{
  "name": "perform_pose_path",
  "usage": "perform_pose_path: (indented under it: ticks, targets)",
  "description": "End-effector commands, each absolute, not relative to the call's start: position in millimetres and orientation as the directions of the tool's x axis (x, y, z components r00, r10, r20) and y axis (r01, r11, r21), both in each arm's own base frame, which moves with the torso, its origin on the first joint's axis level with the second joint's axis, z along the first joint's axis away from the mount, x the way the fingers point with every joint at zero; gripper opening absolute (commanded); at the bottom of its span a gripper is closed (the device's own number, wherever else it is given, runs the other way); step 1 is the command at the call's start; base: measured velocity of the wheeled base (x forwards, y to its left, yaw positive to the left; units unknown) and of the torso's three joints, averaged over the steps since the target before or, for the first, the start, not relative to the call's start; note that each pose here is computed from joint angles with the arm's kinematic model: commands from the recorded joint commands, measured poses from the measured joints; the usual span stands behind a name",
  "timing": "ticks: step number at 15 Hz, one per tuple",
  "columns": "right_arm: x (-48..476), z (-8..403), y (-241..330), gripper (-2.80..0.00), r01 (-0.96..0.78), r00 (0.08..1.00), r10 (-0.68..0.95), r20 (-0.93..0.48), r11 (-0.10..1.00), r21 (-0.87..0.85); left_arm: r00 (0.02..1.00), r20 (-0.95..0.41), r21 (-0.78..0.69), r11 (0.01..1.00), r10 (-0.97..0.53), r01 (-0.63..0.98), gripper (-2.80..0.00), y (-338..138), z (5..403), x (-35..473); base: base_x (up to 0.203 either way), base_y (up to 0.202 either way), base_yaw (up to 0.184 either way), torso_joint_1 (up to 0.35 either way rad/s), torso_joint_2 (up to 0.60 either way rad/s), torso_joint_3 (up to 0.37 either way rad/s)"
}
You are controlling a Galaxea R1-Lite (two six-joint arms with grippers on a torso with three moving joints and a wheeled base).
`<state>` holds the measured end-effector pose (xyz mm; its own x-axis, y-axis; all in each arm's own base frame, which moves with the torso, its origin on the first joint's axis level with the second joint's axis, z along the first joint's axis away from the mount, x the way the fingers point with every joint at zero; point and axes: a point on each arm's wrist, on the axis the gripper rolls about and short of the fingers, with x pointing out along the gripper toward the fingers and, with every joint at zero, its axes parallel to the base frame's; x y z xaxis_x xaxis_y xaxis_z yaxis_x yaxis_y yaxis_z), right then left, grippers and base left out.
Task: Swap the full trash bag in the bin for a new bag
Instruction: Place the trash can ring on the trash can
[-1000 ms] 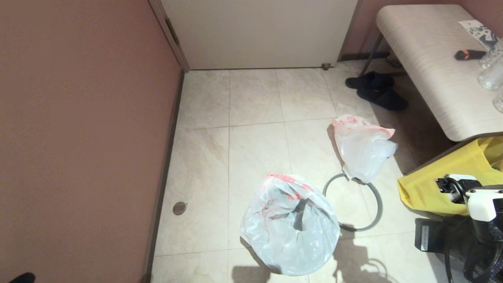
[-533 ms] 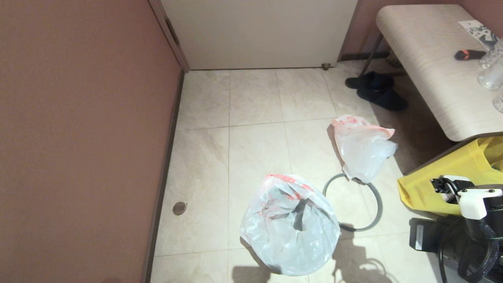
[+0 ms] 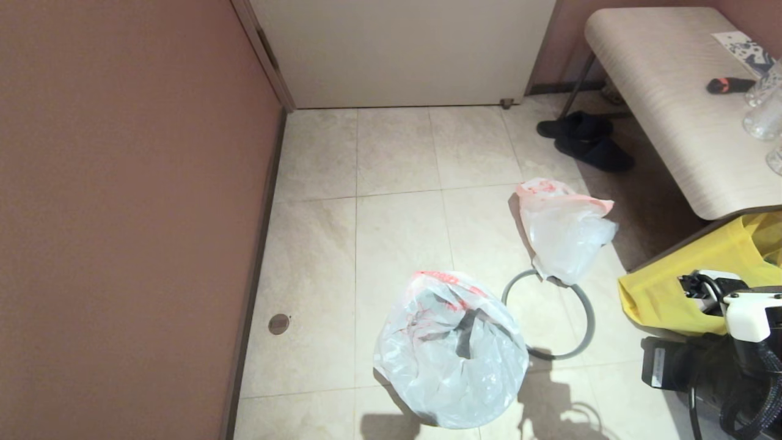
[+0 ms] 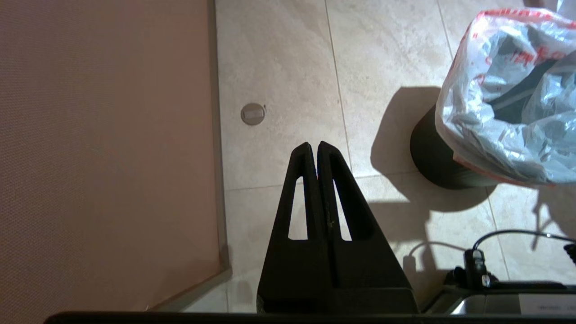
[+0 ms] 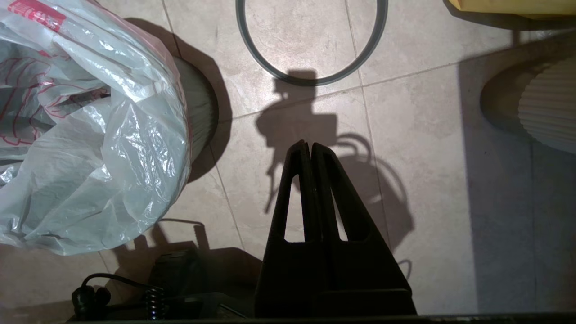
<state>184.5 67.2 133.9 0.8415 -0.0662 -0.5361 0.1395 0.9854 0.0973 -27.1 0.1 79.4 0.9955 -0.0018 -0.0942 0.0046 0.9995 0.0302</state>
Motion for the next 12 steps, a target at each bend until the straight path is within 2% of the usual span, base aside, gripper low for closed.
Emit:
perform_pose_path:
  ticks: [1,12]
  targets:
    - [179.1,131.8,65.8,-2.8,0.138,0.84,-0.065,-0.538,0.986,0.096,0.996,-0.086,0.031,1.0,-0.001,0.004,-2.8,0.1,75.7,-27.4,0.0,0.0,0.0,0.0,0.0,0.0]
    - [162.5,139.3,59.3,-2.8,0.118,0.865,-0.054,-0.499,0.988,0.097,0.996,-0.086,0.025,1.0,-0.002,0.004,-2.8,0.1,75.7,-27.3,0.0,0.0,0.0,0.0,0.0,0.0]
